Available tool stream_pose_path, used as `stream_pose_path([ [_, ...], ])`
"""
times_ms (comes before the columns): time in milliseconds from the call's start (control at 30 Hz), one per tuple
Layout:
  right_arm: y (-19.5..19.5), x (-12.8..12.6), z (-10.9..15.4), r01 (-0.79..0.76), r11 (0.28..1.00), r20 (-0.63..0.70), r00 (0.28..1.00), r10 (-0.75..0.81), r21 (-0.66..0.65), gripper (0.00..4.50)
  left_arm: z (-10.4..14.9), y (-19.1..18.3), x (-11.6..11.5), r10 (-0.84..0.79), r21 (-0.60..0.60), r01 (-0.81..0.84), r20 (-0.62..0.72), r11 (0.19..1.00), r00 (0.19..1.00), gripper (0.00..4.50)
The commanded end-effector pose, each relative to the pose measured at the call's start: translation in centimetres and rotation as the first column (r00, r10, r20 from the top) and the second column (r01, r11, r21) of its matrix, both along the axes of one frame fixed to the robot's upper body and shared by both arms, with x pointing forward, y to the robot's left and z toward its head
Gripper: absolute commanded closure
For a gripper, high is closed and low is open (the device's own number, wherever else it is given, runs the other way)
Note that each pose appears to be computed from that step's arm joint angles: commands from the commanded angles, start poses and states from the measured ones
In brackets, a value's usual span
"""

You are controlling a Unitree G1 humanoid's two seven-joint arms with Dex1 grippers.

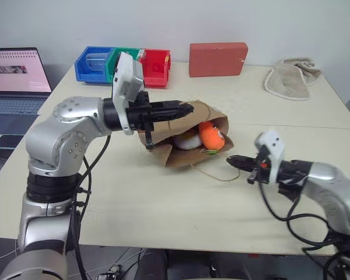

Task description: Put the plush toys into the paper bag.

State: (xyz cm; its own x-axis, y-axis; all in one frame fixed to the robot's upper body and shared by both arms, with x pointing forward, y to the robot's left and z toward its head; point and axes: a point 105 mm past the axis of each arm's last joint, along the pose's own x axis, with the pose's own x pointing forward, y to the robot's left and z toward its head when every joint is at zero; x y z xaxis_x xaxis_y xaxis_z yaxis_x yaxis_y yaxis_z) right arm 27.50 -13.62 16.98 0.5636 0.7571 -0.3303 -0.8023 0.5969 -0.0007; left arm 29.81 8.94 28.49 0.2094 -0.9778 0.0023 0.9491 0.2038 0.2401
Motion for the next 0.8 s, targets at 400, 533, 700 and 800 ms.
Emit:
stream_pose_path([
  [400,-2.3,-3.0,9.3,-0.125,0.987,-0.033,0.991,0.129,0.101,4.45,3.0,-1.9,2.4,-0.001,-0.074,0.006,0.069,0.997,0.998,4.50],
  [533,-2.6,-2.3,8.9,-0.088,0.991,-0.053,0.994,0.094,0.101,4.45,2.5,-2.6,3.1,-0.008,-0.071,0.013,0.061,0.997,0.998,4.50],
  [700,-2.2,-1.5,9.2,-0.067,0.989,-0.040,0.997,0.073,0.132,4.45,1.9,-3.4,3.9,-0.012,-0.068,0.017,0.064,0.998,0.998,4.50],
  [800,-2.3,-1.5,9.6,-0.067,0.989,-0.038,0.997,0.072,0.131,4.45,2.3,-3.6,4.4,-0.015,-0.071,0.020,0.081,0.997,0.997,4.50],
])
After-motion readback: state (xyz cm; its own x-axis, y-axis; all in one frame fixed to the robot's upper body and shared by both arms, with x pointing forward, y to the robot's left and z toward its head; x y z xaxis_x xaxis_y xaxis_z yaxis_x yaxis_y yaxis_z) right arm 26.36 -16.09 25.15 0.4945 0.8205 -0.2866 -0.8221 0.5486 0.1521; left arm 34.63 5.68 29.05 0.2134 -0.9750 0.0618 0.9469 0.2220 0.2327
